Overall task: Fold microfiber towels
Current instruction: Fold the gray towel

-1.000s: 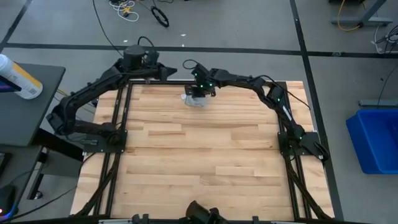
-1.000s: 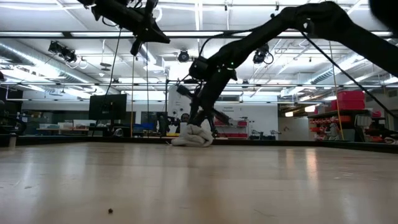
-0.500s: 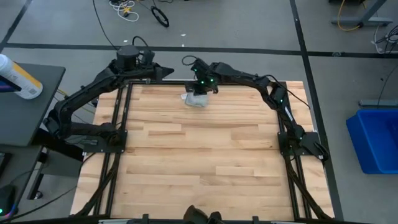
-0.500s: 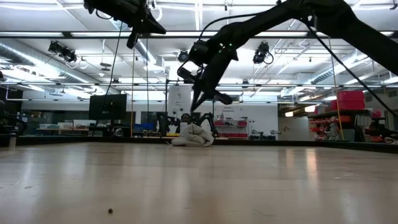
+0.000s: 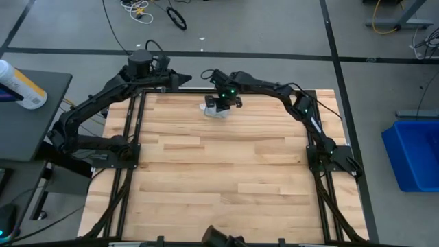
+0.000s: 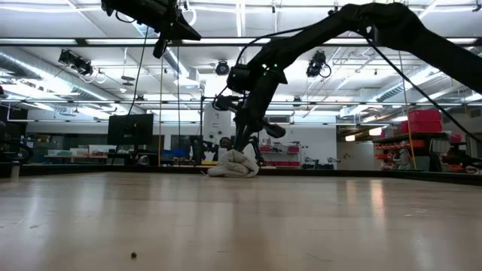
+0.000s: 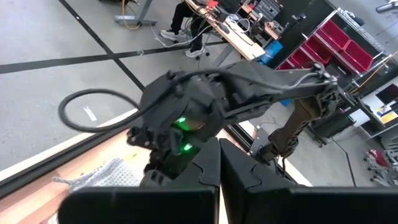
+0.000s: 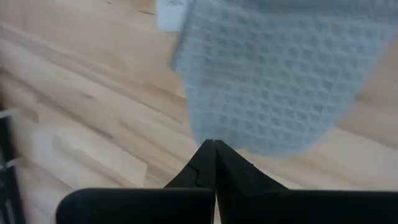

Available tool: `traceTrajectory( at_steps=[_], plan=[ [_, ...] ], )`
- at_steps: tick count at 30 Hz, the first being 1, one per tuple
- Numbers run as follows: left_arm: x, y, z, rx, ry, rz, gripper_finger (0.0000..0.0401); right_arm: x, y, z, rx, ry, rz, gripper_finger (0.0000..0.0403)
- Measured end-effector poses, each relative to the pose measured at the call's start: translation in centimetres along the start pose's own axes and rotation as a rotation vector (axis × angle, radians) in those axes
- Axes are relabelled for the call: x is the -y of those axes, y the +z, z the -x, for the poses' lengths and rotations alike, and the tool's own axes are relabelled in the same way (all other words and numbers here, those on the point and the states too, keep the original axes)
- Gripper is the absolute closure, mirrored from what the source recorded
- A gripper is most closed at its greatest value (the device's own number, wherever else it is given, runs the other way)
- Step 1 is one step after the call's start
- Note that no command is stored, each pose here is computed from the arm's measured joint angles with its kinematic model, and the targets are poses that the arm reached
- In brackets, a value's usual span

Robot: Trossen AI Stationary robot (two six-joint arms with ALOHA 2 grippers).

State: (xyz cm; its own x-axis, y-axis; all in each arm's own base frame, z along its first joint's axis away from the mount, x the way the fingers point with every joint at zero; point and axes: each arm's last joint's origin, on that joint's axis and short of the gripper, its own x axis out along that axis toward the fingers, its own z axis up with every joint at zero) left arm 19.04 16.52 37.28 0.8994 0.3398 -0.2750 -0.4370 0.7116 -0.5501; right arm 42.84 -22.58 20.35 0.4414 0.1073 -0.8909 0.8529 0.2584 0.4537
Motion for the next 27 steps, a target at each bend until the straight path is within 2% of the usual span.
traceTrajectory(
  at_steps=[7,14,17,21,23,24,27],
  plan=[
    [0.0,0.0,0.0,0.000,-0.001,0.007,0.0401,0.3,0.3,-2.8,-0.018,0.005,-0.083,0.0403],
    [0.0,0.0,0.0,-0.001,-0.001,0.008,0.0401,-0.1,1.2,-4.2,-0.026,0.009,-0.125,0.0403],
    [0.0,0.0,0.0,-0.003,-0.004,0.015,0.0401,-0.7,1.5,-3.2,-0.042,0.027,-0.093,0.0403],
    [0.0,-0.1,0.0,-0.013,-0.019,0.018,0.0401,-3.4,1.3,0.4,0.074,0.033,-0.002,0.0403],
    [0.1,0.0,0.0,-0.013,-0.021,0.018,0.0401,-4.2,1.4,1.9,0.145,0.094,0.028,0.0403],
    [0.1,0.0,0.0,-0.013,-0.023,0.018,0.0401,-3.9,1.7,2.3,0.135,0.110,0.011,0.0403],
    [0.1,-0.1,0.0,-0.015,-0.024,0.018,0.0401,-1.6,3.0,1.8,0.100,0.061,-0.047,0.0403]
  ],
)
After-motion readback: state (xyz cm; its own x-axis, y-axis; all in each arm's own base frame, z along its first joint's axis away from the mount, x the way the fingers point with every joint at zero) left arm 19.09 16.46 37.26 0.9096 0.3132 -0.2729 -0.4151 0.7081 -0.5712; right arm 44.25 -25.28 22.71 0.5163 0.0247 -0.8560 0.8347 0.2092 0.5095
